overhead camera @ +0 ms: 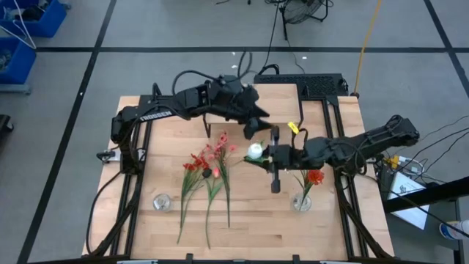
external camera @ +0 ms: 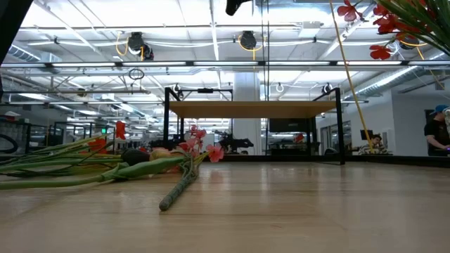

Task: Pick and place flowers into a vace then onto a shelf
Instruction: Put the white flower into the right transparent vase, then put the orange flowers into the left transparent vase

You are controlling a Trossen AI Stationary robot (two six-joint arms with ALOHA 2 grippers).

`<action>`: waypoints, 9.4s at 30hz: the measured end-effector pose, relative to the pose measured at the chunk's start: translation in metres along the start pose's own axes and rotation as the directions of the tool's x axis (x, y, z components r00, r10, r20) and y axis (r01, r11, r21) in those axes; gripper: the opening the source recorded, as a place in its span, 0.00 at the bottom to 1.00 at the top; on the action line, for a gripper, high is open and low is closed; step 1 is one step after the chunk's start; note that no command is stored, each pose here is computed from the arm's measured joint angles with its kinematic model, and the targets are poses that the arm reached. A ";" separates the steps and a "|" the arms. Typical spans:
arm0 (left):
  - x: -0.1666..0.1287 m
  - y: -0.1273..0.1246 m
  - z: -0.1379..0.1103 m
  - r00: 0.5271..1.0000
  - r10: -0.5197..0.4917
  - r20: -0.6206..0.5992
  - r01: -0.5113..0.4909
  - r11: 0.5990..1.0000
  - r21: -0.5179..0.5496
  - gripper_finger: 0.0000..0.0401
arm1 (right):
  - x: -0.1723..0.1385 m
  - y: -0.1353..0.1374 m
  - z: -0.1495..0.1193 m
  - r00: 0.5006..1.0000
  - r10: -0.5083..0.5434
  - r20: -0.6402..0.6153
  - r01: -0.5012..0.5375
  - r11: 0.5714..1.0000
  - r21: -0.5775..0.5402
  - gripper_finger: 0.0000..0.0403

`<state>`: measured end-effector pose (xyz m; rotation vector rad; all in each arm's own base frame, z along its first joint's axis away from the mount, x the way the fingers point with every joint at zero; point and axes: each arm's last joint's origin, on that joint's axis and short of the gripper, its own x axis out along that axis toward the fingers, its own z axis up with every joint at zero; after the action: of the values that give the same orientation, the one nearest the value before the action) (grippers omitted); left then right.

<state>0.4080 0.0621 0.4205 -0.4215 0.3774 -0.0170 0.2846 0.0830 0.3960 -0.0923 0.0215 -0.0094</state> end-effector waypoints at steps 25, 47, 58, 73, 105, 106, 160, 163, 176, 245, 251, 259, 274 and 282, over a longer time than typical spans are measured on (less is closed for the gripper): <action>0.001 -0.027 -0.012 0.998 0.066 -0.014 -0.059 0.962 0.267 0.68 | -0.006 -0.002 -0.038 0.921 0.079 -0.381 0.002 0.978 0.208 0.00; 0.001 -0.026 -0.015 0.996 0.078 -0.046 -0.062 0.961 0.269 0.68 | -0.055 -0.002 -0.075 0.513 0.249 -0.822 0.128 0.924 0.360 0.00; 0.005 -0.025 -0.015 0.997 0.069 -0.017 -0.060 0.946 0.319 0.68 | -0.057 -0.002 -0.071 0.518 0.299 -0.801 0.142 0.894 0.426 0.00; 0.037 -0.001 -0.058 0.992 0.106 -0.067 -0.093 0.980 0.175 0.68 | -0.066 -0.016 -0.059 0.472 0.267 -0.840 0.224 0.885 0.408 0.00; 0.036 0.004 -0.045 0.996 0.080 0.044 -0.086 0.984 0.155 0.68 | -0.070 0.015 -0.100 0.506 0.102 -0.857 0.361 0.877 0.317 0.00; 0.035 0.004 -0.044 0.996 0.081 0.047 -0.087 0.984 0.154 0.68 | -0.070 0.016 -0.099 0.507 0.102 -0.856 0.366 0.874 0.321 0.00; 0.032 0.015 -0.033 0.989 0.089 0.120 -0.107 0.983 0.149 0.68 | -0.096 0.063 -0.121 0.727 -0.009 -0.687 0.374 0.844 0.384 0.00; 0.031 0.017 -0.032 0.988 0.093 0.122 -0.110 0.983 0.144 0.68 | -0.101 0.068 -0.121 0.732 -0.002 -0.681 0.354 0.855 0.378 0.00; 0.031 0.017 -0.030 0.986 0.085 0.146 -0.107 0.983 0.148 0.68 | -0.107 0.073 -0.121 0.757 -0.077 -0.649 0.358 0.879 0.314 0.00; 0.030 0.015 -0.026 0.979 0.068 0.190 -0.098 0.983 0.153 0.68 | -0.137 0.052 -0.129 0.806 0.238 -0.541 0.119 0.831 0.543 0.36; 0.030 0.015 -0.026 0.979 0.068 0.191 -0.098 0.983 0.153 0.68 | -0.131 0.049 -0.125 0.834 0.233 -0.500 0.100 0.828 0.552 0.36; 0.030 0.015 -0.026 0.979 0.068 0.191 -0.098 0.983 0.153 0.68 | -0.129 0.044 -0.120 0.855 0.227 -0.466 0.091 0.820 0.565 0.36; 0.030 0.015 -0.025 0.979 0.068 0.192 -0.099 0.983 0.157 0.68 | -0.141 0.031 -0.109 0.895 0.171 -0.413 0.111 0.810 0.576 0.36; 0.030 0.014 -0.026 0.979 0.067 0.191 -0.098 0.983 0.155 0.68 | -0.147 0.021 -0.098 0.945 0.084 -0.317 0.124 0.803 0.583 0.36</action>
<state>0.4263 0.0624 0.3823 -0.2423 0.2072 0.0716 0.1358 0.0964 0.3000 0.5517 0.3544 -0.0534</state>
